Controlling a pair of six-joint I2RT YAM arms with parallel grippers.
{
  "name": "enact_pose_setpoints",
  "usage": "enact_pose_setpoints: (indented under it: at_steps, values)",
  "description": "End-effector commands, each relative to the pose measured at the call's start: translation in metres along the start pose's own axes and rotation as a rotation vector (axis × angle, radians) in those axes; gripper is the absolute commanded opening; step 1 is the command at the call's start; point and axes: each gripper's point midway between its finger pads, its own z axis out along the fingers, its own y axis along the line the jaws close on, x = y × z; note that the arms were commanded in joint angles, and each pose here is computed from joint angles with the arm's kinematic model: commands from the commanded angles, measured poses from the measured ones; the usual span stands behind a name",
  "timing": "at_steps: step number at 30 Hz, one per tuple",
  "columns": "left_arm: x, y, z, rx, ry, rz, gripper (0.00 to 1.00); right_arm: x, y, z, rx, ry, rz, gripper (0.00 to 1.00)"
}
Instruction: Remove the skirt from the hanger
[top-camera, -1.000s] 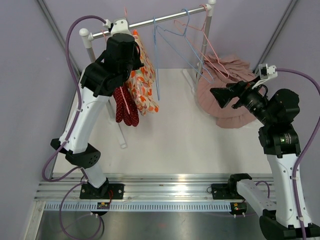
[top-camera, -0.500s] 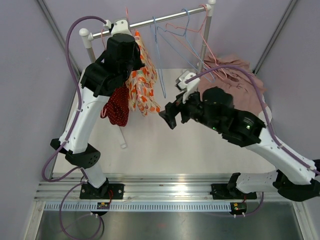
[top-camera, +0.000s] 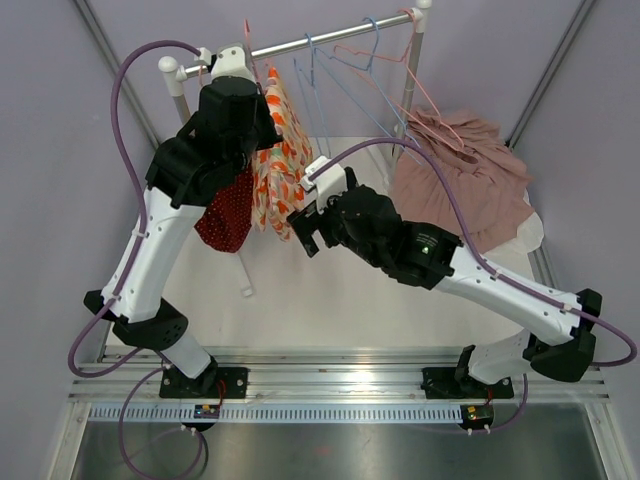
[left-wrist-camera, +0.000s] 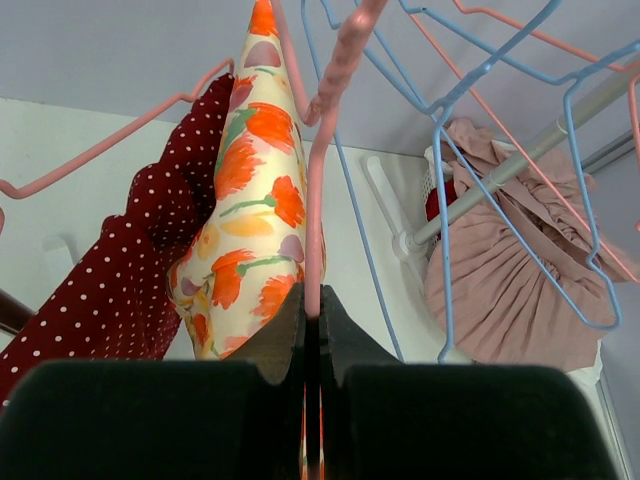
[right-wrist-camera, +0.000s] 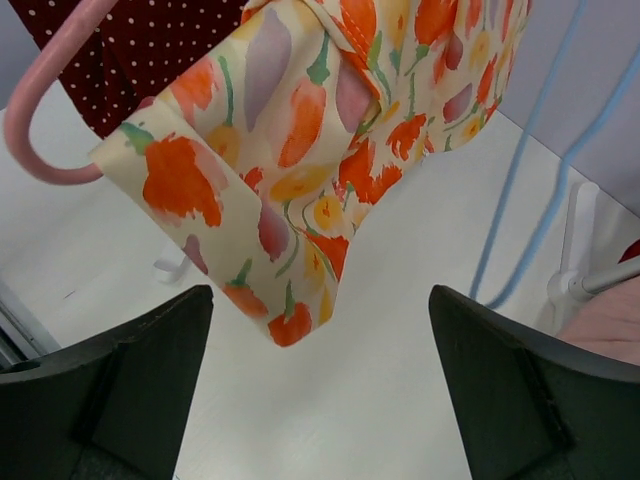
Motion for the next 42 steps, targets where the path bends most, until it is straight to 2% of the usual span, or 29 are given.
enact_pose_setpoints:
  at_steps: [1,7,10,12,14,15,17,18,19,21,27,29,30,34,36,42]
  values:
    - [-0.033,-0.009,-0.018,0.065,-0.108,-0.075,0.00,-0.027,0.005,0.012,0.004,-0.080,0.014,0.96]
    - [-0.037,-0.009,-0.020,0.069,-0.120,-0.074,0.00,-0.031,0.017,0.025,-0.026,-0.085,0.020,0.95]
    - [-0.038,-0.008,-0.022,0.070,-0.124,-0.075,0.00,-0.030,0.019,0.030,-0.026,-0.085,0.019,0.75]
    - [-0.038,-0.008,-0.023,0.071,-0.126,-0.076,0.00,-0.028,0.020,0.032,-0.026,-0.086,0.021,0.57]
    - [-0.039,-0.008,-0.024,0.073,-0.131,-0.079,0.00,-0.028,0.021,0.033,-0.027,-0.095,0.030,0.48]
    - [-0.039,-0.008,-0.024,0.075,-0.130,-0.081,0.00,-0.025,0.022,0.035,-0.030,-0.093,0.031,0.39]
    - [-0.041,-0.009,-0.027,0.085,-0.137,-0.089,0.00,-0.027,0.024,0.035,-0.035,-0.105,0.043,0.33]
    - [-0.041,-0.010,-0.027,0.091,-0.136,-0.089,0.00,-0.026,0.025,0.036,-0.039,-0.105,0.046,0.22]
    - [-0.042,-0.009,-0.028,0.093,-0.138,-0.094,0.00,-0.024,0.026,0.037,-0.043,-0.103,0.047,0.17]
    - [-0.044,-0.010,-0.030,0.098,-0.143,-0.099,0.00,-0.022,0.029,0.039,-0.053,-0.105,0.052,0.00]
    - [-0.046,-0.001,-0.033,0.067,-0.162,-0.092,0.00,-0.015,0.026,0.029,-0.056,-0.123,0.084,0.00]
    - [-0.048,0.004,-0.033,0.043,-0.175,-0.073,0.00,-0.020,0.011,0.012,-0.016,-0.149,0.110,0.00]
    - [-0.051,0.009,-0.033,0.023,-0.186,-0.068,0.00,-0.009,0.006,0.008,0.003,-0.132,0.106,0.00]
    - [-0.050,0.026,-0.031,-0.035,-0.176,-0.033,0.00,-0.005,-0.030,-0.042,0.087,-0.176,0.143,0.00]
    - [-0.049,0.035,-0.028,-0.062,-0.175,-0.026,0.00,0.014,-0.042,-0.057,0.125,-0.132,0.152,0.00]
    - [-0.059,0.050,-0.027,-0.105,-0.198,-0.009,0.00,0.054,-0.092,-0.125,0.271,-0.104,0.229,0.00]
